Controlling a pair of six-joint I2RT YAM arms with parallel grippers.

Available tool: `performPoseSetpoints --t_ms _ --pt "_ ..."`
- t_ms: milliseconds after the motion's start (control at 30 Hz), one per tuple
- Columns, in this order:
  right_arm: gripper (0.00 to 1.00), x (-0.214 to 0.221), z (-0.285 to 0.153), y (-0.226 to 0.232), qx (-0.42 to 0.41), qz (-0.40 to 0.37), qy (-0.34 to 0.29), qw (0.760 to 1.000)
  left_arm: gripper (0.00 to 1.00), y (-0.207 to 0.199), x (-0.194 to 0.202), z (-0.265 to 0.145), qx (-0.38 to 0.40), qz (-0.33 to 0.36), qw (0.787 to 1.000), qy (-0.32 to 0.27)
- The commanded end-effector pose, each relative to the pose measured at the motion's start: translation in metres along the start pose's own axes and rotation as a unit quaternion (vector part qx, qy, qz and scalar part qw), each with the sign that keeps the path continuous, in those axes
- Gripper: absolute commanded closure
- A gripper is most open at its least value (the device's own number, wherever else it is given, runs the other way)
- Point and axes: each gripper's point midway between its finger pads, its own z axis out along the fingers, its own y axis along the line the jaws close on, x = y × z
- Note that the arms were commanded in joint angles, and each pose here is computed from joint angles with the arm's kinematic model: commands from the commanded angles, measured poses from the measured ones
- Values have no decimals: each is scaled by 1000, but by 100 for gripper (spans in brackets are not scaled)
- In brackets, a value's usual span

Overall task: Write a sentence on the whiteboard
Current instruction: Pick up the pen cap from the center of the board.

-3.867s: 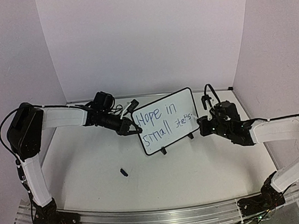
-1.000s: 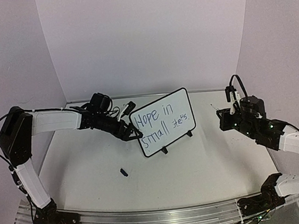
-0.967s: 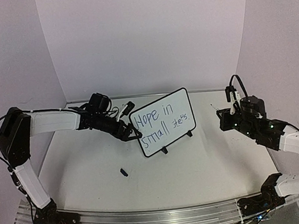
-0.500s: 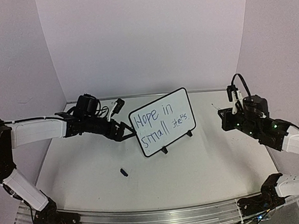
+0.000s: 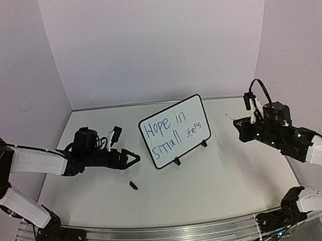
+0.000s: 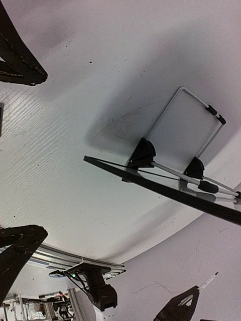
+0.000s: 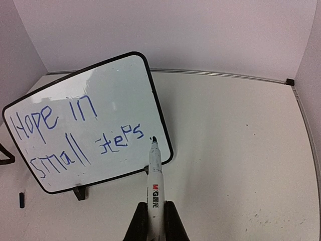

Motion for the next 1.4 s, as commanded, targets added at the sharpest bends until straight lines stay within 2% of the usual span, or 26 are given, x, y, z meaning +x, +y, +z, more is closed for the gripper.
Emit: performPoseSetpoints --t_ms 0,200,367,767,1000,1367 --pt "100 -9 2 27 -70 12 13 997 4 -1 -1 4 13 -4 1000 -19" --pt "100 -1 7 46 -117 30 36 992 5 0 39 24 4 9 999 39" --pt "100 -2 4 46 -123 40 32 991 5 -2 57 34 7 -1 998 57" --pt "100 2 -4 43 -122 51 27 991 5 7 97 18 -48 -20 993 105" --pt "100 7 -3 42 -121 49 32 991 5 -16 106 7 -18 -29 993 114" --pt "100 14 -2 41 -119 48 39 991 5 -28 121 3 -5 -15 990 142"
